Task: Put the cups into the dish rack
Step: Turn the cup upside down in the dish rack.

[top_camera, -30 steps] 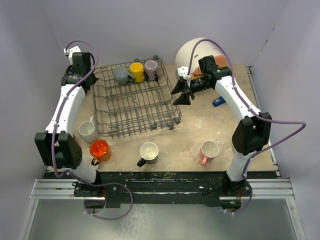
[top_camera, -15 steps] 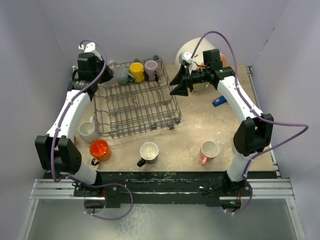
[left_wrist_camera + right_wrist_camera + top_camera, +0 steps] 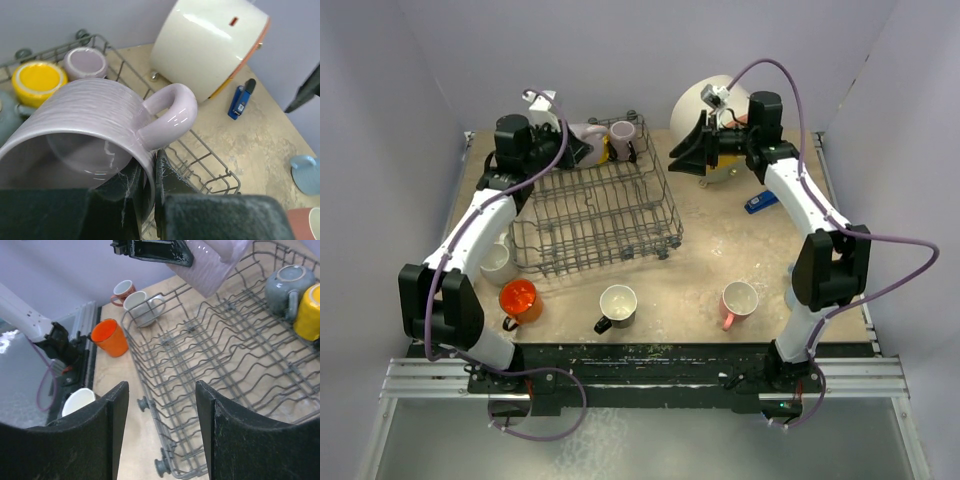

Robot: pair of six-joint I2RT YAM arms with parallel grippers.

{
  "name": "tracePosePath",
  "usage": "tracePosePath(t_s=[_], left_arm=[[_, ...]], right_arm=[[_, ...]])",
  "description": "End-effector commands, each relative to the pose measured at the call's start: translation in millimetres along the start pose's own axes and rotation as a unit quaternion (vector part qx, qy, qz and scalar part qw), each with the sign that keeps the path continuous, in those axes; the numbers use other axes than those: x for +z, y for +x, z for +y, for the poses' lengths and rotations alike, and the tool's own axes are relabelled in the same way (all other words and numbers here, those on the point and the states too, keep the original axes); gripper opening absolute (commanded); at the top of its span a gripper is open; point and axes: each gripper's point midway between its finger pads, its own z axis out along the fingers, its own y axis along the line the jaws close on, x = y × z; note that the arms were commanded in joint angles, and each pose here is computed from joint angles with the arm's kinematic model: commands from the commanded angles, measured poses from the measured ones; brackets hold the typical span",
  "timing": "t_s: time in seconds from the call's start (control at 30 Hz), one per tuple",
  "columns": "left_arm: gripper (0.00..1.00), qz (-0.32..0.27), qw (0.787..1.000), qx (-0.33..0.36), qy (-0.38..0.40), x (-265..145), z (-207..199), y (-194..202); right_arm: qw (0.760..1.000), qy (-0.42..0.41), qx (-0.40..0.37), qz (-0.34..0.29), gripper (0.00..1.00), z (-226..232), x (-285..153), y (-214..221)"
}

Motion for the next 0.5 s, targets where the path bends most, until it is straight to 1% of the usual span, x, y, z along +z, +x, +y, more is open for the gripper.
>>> tracePosePath(t_s=[0.0,0.03,0.07,0.1,0.13,0.2,0.47], left_arm=[[0.0,-0.123,0.976,0.144,0.107,-13.9,-62.4,-66.4],[0.0,-0.123,0.974,0.155,0.114,-12.6,-65.8,-64.1],[0.0,-0.126,0.97,0.167,0.123,-11.9,-70.1,-63.2],[0.0,-0.128,0.967,0.177,0.129,-11.2,-73.8,-60.9],[0.0,-0.136,0.963,0.188,0.137,-11.2,-78.7,-61.9],[0.0,-0.145,0.956,0.205,0.149,-10.3,-86.0,-60.3],[0.0,-0.171,0.932,0.269,0.171,-3.2,-109.6,-53.3]], right_arm=[[0.998,-0.043,0.0,-0.046,0.58,39.1,-5.2,-46.3],[0.997,-0.046,0.01,-0.055,0.58,41.1,-4.9,-48.8],[0.995,-0.052,0.048,-0.066,0.58,46.4,-5.1,-52.6],[0.994,-0.055,0.037,-0.083,0.58,48.3,-5.2,-55.5],[0.991,-0.06,0.068,-0.095,0.58,53.1,-5.8,-57.5],[0.988,-0.058,0.091,-0.113,0.58,53.9,-5.5,-59.4],[0.978,-0.046,0.161,-0.127,0.58,45.6,-1.6,-56.0]])
